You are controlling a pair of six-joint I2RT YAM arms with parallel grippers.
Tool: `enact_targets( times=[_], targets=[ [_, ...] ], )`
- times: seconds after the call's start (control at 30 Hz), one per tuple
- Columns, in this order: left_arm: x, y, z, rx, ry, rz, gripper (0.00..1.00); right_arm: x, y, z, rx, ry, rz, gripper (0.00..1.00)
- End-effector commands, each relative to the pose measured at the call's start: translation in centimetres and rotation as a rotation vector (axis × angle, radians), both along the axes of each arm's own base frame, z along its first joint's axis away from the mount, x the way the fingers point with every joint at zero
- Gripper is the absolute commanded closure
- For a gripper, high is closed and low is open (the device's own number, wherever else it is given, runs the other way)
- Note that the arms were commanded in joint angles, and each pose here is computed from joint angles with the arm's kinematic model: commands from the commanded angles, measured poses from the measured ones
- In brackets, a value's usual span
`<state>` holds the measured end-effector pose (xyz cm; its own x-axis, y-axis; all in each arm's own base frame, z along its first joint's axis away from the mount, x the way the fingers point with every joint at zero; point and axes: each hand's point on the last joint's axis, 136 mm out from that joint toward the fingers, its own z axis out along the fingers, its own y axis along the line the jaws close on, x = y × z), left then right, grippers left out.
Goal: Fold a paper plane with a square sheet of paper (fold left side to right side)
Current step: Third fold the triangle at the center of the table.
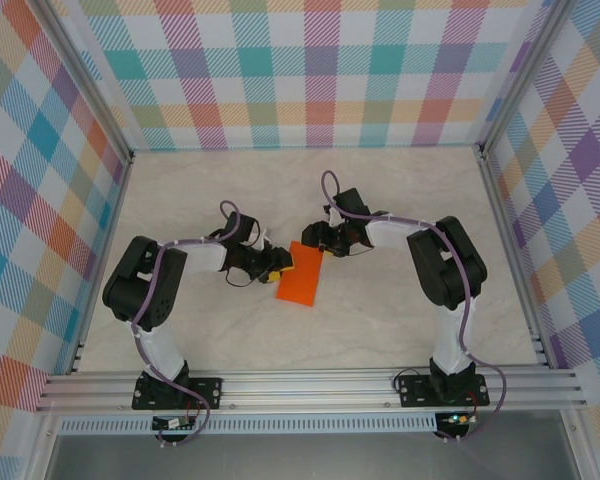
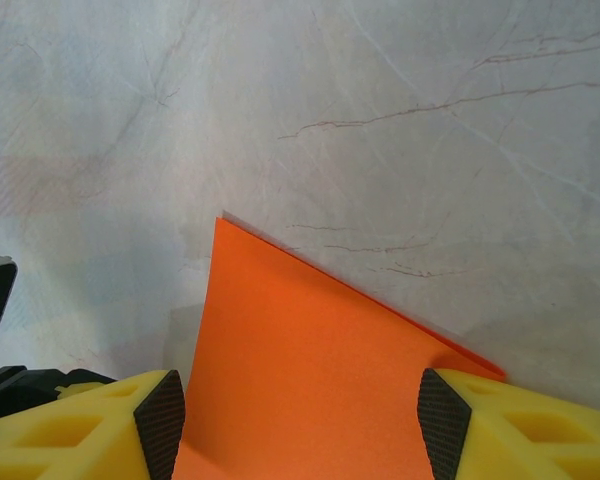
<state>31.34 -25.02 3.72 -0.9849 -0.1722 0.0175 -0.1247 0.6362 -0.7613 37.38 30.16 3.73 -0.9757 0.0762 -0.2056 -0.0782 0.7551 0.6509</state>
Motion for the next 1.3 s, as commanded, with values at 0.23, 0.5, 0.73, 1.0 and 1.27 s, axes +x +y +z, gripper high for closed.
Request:
enact_targets(
  times=[0.23,0.5,0.73,1.0,1.27],
  targets=[
    [-0.2,-0.1,0.9,0.028,-0.034,-0.023,0.77,-0.1,-0.2,-0.6,-0.033,-0.011,0.026,0.25],
    [-1.1,-0.4,-0.5,0.063,-0.014,-0.042,0.86,0.4,-1.1,2.0,-0.084,-0.120,0.043,0.08],
    [-1.3,-0.7,-1.0,0.068,-0.012,-0.047,0.89,-3.8,-1.2,4.9,0.022,-0.072,0.091,0.26],
    [-1.5,-1.4,-0.3,0.065,-0.023,-0.054,0.94,-10.2,0.3,4.0,0.067,0.031,0.159,0.57],
    [-1.8,-1.8,0.4,0.074,-0.022,-0.044,0.96,-11.6,-1.3,-0.6,-0.061,0.107,0.108,0.64]
  ],
)
